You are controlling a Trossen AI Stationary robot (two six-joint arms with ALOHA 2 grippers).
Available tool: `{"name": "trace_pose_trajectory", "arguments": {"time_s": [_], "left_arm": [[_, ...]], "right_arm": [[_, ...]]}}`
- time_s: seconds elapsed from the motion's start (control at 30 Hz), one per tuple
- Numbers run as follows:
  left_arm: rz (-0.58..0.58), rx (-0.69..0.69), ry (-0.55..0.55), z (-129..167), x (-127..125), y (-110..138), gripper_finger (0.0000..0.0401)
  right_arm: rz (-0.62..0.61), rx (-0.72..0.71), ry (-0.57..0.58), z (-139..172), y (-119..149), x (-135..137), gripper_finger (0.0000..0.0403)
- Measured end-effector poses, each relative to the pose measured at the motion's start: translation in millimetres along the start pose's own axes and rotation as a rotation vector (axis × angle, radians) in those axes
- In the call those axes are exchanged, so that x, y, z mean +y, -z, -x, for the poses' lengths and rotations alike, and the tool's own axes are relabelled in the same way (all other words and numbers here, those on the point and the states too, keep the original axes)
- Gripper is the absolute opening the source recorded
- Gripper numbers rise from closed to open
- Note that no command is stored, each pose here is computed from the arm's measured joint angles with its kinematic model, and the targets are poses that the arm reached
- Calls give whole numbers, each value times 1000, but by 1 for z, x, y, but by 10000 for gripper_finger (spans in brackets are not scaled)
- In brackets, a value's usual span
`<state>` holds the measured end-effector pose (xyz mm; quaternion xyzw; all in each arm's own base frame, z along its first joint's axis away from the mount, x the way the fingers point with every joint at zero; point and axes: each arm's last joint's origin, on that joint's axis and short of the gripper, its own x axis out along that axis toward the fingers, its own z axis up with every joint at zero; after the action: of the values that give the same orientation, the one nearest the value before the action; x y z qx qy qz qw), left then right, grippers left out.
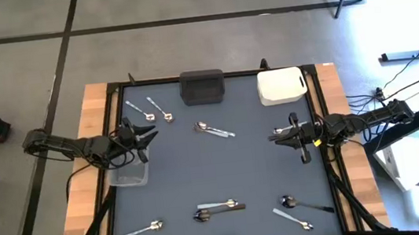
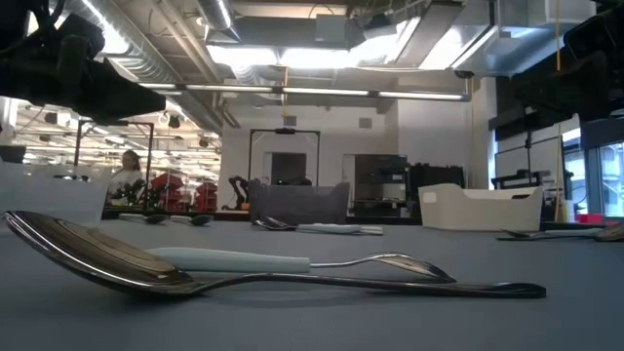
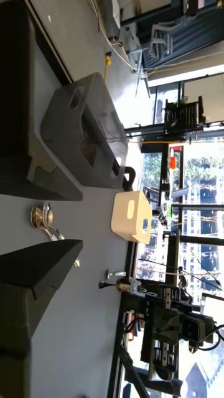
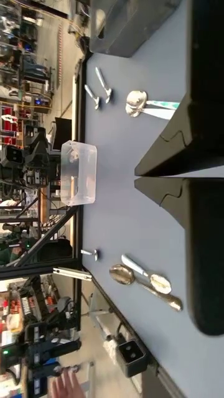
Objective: Sort silverware by color (type)
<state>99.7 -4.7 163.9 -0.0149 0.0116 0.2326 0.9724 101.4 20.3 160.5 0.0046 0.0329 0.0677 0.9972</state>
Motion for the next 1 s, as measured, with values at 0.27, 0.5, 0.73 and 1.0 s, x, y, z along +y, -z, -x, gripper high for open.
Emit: {"name": "trace_pose_trajectory", "arguments": {"time_s": [0.27, 0.5, 0.73, 1.0], "left_arm": [[-3, 0, 0, 0, 0, 0, 105], [3, -32, -41, 0, 1, -4, 105], [63, -141, -18, -1, 3, -17, 105], [69, -367, 150, 2, 5, -39, 105]], "right_arm": [[27, -148, 116, 1, -14, -3, 5], [49, -142, 296, 2, -14, -8, 5], [40, -125, 373, 3, -15, -11, 5], [-42, 75, 458, -2, -24, -20, 5]]}}
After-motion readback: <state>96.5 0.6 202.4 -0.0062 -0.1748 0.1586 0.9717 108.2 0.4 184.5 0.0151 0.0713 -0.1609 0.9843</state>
